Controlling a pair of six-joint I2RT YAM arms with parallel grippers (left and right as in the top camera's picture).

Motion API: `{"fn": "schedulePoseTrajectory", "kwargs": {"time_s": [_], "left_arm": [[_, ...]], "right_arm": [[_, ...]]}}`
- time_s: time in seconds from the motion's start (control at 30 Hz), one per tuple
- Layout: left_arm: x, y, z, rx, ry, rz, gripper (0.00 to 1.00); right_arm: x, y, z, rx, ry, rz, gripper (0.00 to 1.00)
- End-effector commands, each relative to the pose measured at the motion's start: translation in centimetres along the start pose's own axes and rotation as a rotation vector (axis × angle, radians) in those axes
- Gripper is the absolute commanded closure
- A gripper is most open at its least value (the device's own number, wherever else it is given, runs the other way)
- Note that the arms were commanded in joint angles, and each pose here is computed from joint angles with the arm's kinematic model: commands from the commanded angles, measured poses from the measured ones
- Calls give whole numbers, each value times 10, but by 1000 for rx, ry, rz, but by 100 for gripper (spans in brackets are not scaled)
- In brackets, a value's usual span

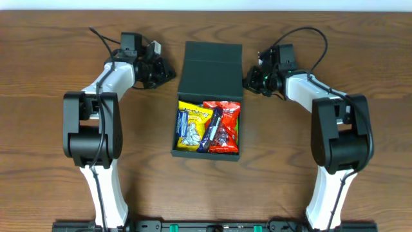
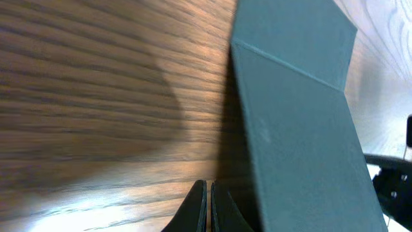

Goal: Pack container

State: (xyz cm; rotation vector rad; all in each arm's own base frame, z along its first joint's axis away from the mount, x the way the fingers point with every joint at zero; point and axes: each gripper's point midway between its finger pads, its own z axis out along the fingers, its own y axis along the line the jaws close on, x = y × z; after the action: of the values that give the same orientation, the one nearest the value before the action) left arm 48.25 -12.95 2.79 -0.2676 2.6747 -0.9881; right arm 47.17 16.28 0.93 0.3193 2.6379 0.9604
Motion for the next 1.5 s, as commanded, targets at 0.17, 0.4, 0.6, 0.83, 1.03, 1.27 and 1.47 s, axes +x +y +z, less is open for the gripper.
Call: {"fn": "schedulePoseTrajectory", "kwargs": {"time_s": [0.17,0.4,0.6,0.83,1.03,1.27,1.47], "left_arm": [[10,-16,12,32,43,26,94],[15,-27,12,86,66,32,94],[4,-54,-3,207,71,125,94],[-11,-81,-30,218,35,243,94],[-19,-112,-67,235,-42,365,94],[-15,-132,-112,189,-105,497,94],[-3,-121,-138,68,-100,574,94]], "right_arm": [[6,20,2,-125,42,-14,99],[6,42,-3,-244,59,-81,99],[8,78,-21,-476,89,-217,98],[-1,106,-45,-557,38,-311,98],[-5,129,-70,-593,-5,-406,98],[-3,148,-95,-627,-30,-488,98],[22,141,-93,-587,54,-477,99]]}}
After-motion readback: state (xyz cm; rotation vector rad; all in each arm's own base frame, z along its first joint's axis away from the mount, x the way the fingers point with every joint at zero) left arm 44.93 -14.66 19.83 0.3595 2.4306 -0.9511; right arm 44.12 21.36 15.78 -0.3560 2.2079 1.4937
